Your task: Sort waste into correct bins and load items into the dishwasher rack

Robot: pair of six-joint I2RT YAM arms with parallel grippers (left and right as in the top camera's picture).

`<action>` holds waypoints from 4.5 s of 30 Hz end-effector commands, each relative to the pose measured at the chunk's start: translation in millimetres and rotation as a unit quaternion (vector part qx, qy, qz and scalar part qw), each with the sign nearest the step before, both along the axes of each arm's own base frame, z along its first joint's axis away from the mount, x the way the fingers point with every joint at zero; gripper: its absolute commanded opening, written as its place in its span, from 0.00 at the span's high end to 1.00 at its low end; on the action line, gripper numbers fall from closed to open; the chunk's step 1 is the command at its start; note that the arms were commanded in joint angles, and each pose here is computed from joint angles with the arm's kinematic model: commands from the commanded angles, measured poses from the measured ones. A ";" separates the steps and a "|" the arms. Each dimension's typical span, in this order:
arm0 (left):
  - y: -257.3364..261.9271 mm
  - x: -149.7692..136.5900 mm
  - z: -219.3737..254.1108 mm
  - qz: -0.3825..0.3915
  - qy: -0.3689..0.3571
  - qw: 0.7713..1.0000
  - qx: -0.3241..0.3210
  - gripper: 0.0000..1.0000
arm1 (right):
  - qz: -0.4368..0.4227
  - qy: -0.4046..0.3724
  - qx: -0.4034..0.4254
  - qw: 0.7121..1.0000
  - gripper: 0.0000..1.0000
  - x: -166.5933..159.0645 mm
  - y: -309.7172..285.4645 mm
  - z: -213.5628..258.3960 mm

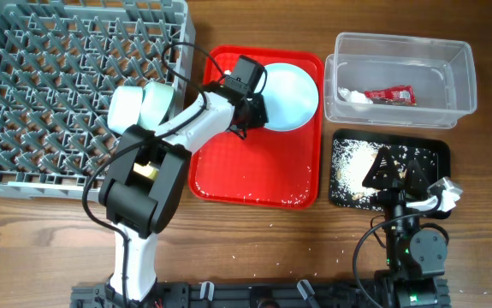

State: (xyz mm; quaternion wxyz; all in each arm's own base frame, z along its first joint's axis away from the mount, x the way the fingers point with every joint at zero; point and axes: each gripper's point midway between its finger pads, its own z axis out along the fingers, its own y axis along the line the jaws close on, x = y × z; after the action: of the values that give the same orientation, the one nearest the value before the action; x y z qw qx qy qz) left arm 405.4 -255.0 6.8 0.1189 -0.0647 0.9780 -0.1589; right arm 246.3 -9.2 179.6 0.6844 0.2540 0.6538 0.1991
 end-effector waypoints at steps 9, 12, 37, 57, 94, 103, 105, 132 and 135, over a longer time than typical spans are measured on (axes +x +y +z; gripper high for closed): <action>69.5 -32.4 80.0 0.028 -0.017 0.989 0.141 0.96 | 0.000 -0.005 0.004 1.000 0.00 -0.4 -0.3 1.5; 86.3 -32.7 112.2 0.035 -0.057 0.984 0.168 0.96 | 0.000 -0.005 0.004 1.000 0.00 -0.4 -0.3 1.4; 369.1 -82.5 305.6 0.202 -0.143 0.736 0.630 0.96 | 0.000 -0.005 0.004 1.000 0.00 -0.4 -0.3 1.3; 388.4 -15.0 254.9 0.032 -0.077 0.759 0.646 0.96 | 0.000 -0.005 0.004 1.000 0.00 -0.4 -0.3 1.3; 377.5 34.7 262.9 -0.041 -0.161 0.754 0.636 0.31 | 0.000 -0.005 0.004 1.000 0.00 -0.4 -0.3 1.3; 333.9 8.5 310.9 0.156 -0.262 0.746 0.592 0.00 | 0.000 -0.005 0.004 1.000 0.00 -0.4 -0.3 1.3; 310.3 -9.4 335.1 0.188 -0.315 0.754 0.545 0.00 | 0.000 -0.005 0.004 1.000 0.00 -0.4 -0.3 1.3; 163.2 -155.9 349.1 0.048 -0.421 0.906 0.005 0.00 | 0.000 -0.005 0.004 1.000 0.00 -0.4 -0.3 1.3; 152.8 -158.7 336.7 0.015 -0.492 0.868 -0.073 0.00 | 0.000 -0.005 0.004 1.000 0.00 -0.4 -0.3 1.3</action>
State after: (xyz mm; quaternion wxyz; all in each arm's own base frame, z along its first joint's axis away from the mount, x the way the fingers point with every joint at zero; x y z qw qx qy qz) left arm 257.3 -88.1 368.8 0.5700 -0.0480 0.8024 -0.1699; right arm 246.3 -9.2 179.7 0.6848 0.2540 0.6533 0.1995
